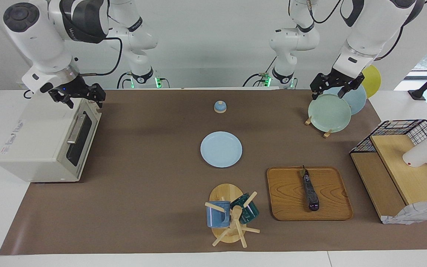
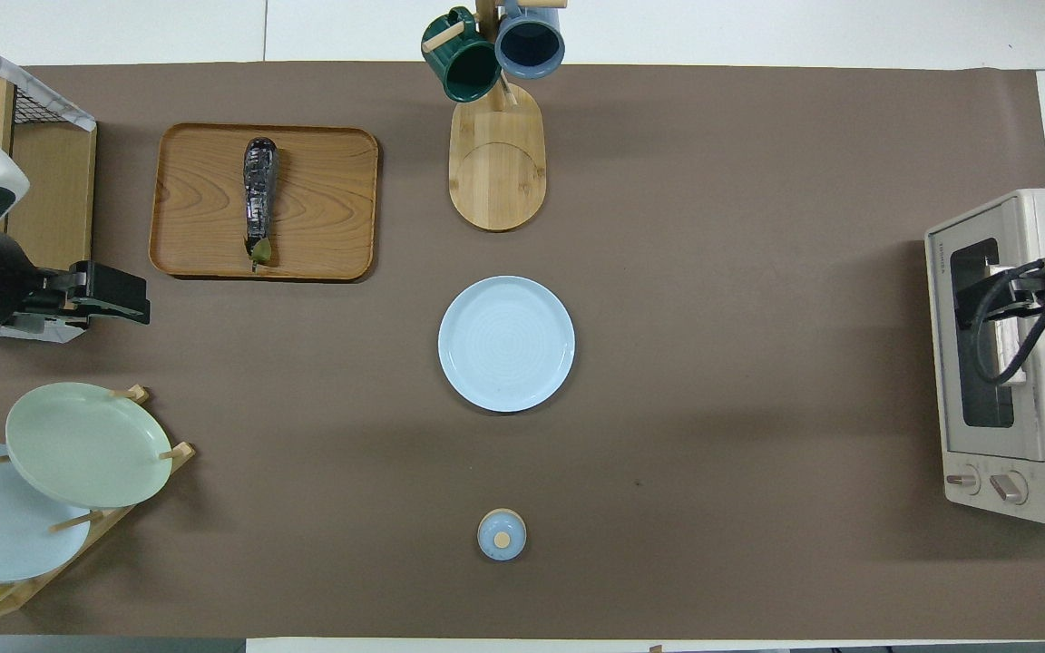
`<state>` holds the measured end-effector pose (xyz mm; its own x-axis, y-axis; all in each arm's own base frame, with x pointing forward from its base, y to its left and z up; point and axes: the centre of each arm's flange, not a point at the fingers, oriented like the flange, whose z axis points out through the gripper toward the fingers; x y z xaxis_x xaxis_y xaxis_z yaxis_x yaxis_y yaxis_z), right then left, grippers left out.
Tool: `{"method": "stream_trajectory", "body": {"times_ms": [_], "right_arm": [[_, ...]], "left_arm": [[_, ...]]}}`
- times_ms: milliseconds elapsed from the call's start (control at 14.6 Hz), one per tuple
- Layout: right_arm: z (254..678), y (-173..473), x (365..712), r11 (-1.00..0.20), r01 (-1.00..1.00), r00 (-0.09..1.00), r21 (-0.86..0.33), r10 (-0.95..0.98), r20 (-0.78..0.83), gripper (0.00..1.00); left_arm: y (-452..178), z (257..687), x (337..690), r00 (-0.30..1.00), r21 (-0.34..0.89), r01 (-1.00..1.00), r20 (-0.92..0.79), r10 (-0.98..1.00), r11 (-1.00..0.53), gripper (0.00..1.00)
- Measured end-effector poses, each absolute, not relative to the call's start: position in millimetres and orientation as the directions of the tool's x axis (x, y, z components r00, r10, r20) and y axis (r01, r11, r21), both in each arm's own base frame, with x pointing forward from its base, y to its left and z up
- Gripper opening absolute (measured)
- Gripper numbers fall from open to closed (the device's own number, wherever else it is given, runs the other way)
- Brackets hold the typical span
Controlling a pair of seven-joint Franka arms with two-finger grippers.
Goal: Put eggplant into oven
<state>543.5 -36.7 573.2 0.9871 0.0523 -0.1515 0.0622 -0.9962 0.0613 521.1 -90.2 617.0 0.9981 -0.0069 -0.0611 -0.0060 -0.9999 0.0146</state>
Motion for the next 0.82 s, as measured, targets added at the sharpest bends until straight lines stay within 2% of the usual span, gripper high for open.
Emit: {"method": "stream_trajectory", "body": {"times_ms": [823], "right_arm": [[574.0,-30.2,544.6,-0.995,0.074,0.987,0.062,0.065,-0.144,1.00]], "left_arm": [[-90.5,618.5,523.1,0.999,0.021,-0.005,-0.043,-0.006,-1.000,1.00]]}}
